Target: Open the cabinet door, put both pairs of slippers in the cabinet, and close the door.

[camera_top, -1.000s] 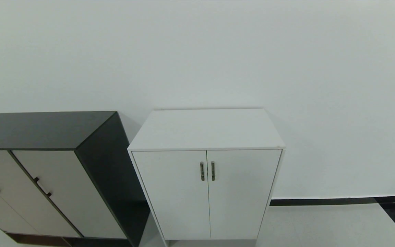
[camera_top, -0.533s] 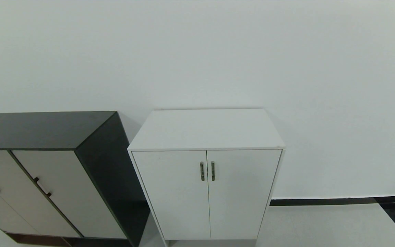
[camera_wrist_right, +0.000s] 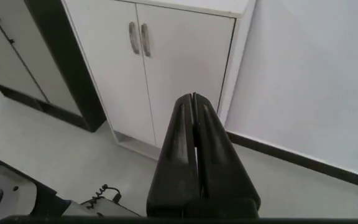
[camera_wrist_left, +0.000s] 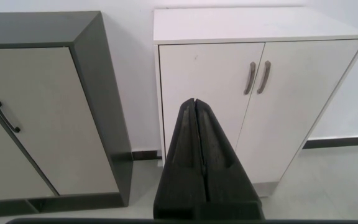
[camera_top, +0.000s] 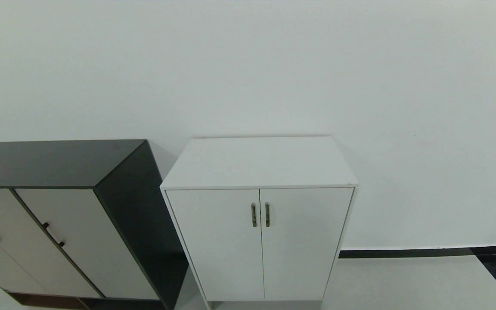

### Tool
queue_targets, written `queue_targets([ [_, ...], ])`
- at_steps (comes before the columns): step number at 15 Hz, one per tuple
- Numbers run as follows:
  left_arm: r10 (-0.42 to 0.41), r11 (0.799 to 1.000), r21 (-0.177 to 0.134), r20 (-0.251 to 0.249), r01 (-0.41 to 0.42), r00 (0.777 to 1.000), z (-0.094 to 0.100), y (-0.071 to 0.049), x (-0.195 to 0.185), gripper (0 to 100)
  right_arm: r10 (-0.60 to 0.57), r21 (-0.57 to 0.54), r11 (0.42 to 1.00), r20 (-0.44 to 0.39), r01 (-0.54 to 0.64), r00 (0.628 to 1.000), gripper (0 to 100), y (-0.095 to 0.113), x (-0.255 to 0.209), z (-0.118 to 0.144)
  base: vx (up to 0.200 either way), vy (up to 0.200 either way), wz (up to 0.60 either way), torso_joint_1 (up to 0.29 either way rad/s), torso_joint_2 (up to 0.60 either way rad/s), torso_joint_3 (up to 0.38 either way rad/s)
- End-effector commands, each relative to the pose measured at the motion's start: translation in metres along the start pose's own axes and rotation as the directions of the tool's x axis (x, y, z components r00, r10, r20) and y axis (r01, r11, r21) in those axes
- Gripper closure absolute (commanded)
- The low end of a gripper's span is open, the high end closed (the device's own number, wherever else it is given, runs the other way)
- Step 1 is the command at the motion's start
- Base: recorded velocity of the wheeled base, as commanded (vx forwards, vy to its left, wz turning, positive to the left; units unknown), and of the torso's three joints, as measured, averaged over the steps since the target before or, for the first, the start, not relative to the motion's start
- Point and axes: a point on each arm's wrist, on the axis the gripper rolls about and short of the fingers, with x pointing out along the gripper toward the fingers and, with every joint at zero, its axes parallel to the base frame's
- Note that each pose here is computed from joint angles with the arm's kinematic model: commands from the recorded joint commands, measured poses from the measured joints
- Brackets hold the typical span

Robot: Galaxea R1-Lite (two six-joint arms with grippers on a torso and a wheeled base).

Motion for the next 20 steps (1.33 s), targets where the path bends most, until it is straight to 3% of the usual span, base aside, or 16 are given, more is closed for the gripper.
queue_targets([
  [1,0.0,1.0,0.0,0.0,0.0,1.0,0.0,0.0,0.0,100,-0.238,0.007,0.971,-0.032,0.238,0.971,100,-0.003,0.001,0.0,0.0,0.0,0.0,0.0,0.0,0.0],
  [4,0.002,1.0,0.0,0.0,-0.002,1.0,0.0,0.0,0.0,100,-0.253,0.04,0.967,0.027,0.252,0.967,100,-0.004,0.006,-0.008,0.0,0.0,0.0,0.0,0.0,0.0],
  [6,0.0,1.0,0.0,0.0,0.0,1.0,0.0,0.0,0.0,100,-0.247,0.055,0.968,0.012,0.246,0.969,100,-0.004,0.006,-0.009,0.0,0.0,0.0,0.0,0.0,0.0],
  [7,0.002,1.0,0.0,0.0,-0.002,1.0,0.0,0.0,0.0,100,-0.208,0.028,0.978,0.01,0.207,0.978,100,-0.004,0.007,-0.009,0.0,0.0,0.0,0.0,0.0,0.0],
  [8,0.0,1.0,0.0,0.0,0.0,1.0,0.0,0.0,0.0,100,-0.067,0.017,0.998,0.006,0.067,0.998,100,-0.005,0.007,-0.009,0.0,0.0,0.0,0.0,0.0,0.0],
  [9,0.002,1.0,0.0,0.0,-0.002,1.0,0.0,0.0,0.0,100,-0.003,0.036,0.999,-0.076,0.006,0.997,100,-0.007,0.014,-0.007,0.0,0.0,0.0,0.0,0.0,0.0],
  [10,0.002,1.0,0.0,0.0,-0.002,1.0,0.0,0.0,0.0,100,-0.092,0.036,0.995,-0.134,0.098,0.987,100,-0.008,0.018,-0.005,0.0,0.0,0.0,0.0,0.0,0.0],
  [12,0.0,1.0,0.0,0.0,0.0,1.0,0.0,0.0,0.0,100,-0.22,0.022,0.974,-0.15,0.226,0.964,100,-0.008,0.019,-0.006,0.0,0.0,0.0,0.0,0.0,0.0],
  [15,0.0,1.0,0.0,0.0,0.0,1.0,0.0,0.0,0.0,100,-0.358,0.035,0.932,-0.058,0.36,0.932,100,-0.004,0.011,-0.007,0.0,0.0,0.0,0.0,0.0,0.0],
  [18,0.0,1.0,0.0,0.0,0.0,1.0,0.0,0.0,0.0,100,-0.396,0.043,0.918,0.085,0.393,0.915,100,0.0,0.001,-0.011,0.0,0.0,0.0,0.0,0.0,0.0],
  [20,0.002,1.0,0.001,0.0,-0.002,1.0,0.0,0.0,0.0,100,-0.4,0.051,0.916,0.1,0.397,0.911,100,0.001,0.0,-0.012,0.0,0.0,0.0,0.0,0.0,0.0],
])
